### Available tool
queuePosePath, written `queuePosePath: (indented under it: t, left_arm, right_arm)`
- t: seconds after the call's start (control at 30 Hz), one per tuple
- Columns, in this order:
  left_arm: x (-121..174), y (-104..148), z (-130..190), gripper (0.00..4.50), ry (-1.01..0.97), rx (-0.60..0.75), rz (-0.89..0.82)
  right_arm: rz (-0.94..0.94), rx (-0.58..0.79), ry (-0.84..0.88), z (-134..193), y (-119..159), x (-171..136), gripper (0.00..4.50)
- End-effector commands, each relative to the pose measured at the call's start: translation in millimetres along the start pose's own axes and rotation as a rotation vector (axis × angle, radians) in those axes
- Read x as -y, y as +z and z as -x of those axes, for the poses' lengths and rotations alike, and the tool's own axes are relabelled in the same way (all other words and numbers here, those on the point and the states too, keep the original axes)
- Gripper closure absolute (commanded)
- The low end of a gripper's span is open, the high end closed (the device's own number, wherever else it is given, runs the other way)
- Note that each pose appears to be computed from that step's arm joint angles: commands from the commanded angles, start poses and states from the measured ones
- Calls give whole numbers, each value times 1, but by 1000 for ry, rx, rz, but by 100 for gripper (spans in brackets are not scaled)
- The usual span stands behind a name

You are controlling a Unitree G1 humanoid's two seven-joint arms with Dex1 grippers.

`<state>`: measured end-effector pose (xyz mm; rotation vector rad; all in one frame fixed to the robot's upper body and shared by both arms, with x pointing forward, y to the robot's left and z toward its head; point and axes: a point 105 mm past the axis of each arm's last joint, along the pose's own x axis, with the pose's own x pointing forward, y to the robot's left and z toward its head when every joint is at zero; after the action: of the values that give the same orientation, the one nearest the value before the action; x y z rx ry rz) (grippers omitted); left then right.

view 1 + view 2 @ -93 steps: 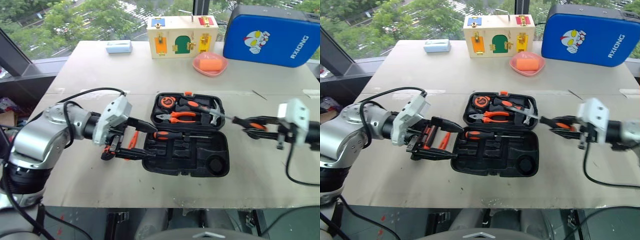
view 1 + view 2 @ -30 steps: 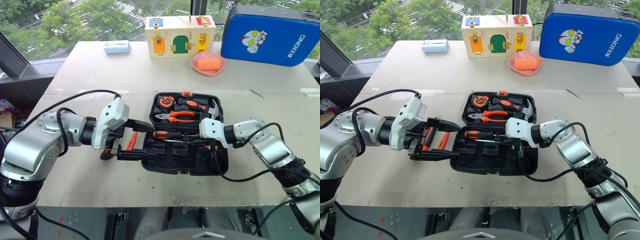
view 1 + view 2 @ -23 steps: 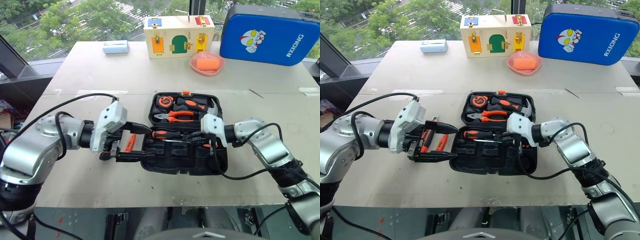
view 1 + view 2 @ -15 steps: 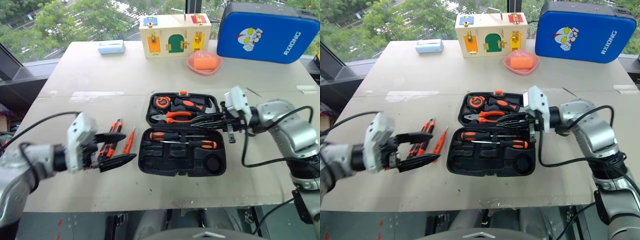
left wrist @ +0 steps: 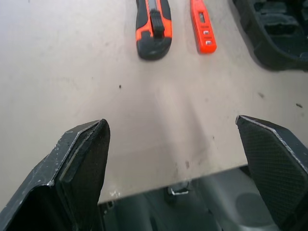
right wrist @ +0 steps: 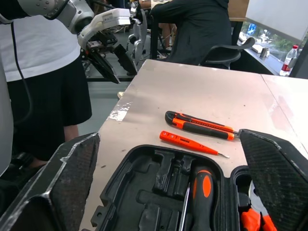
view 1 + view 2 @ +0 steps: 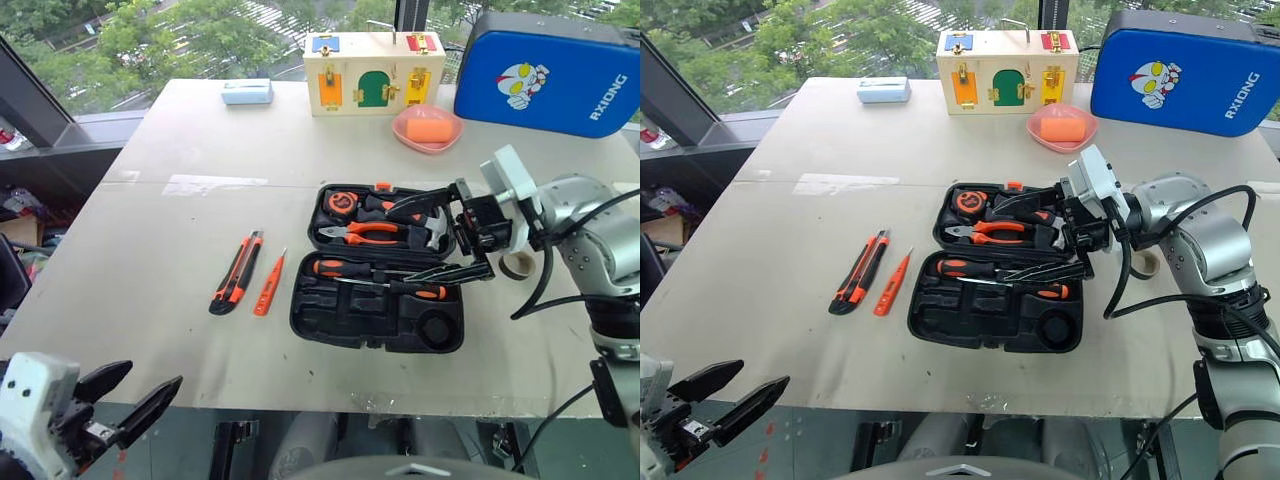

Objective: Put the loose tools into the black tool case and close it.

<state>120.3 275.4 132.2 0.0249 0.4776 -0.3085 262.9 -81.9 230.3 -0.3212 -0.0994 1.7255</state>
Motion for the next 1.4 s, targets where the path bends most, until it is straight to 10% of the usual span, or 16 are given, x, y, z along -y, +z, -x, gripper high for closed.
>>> queuePosePath:
  t: [0.03,0.33,0.9,1.03,1.2,1.4]
  left_arm:
    - [15,22,-27,0,-41,47,-47]
    - [29,57,-95,0,-134,-84,-31]
    - [23,41,-153,0,-19,-361,-83]
    - [20,31,-157,119,14,-397,-98]
    - [20,28,-163,119,15,-403,-87]
    - [19,26,-163,347,10,-418,-94]
  right_arm:
    - [63,-3,-8,0,7,-7,3]
    - [110,-47,-38,-2,0,-24,3]
    - [137,-71,-154,-4,-3,-35,3]
    - [133,-72,-169,-1,-3,-37,0]
    - [127,-77,-179,1,-4,-41,0]
    - [124,-78,-188,2,-5,-41,0]
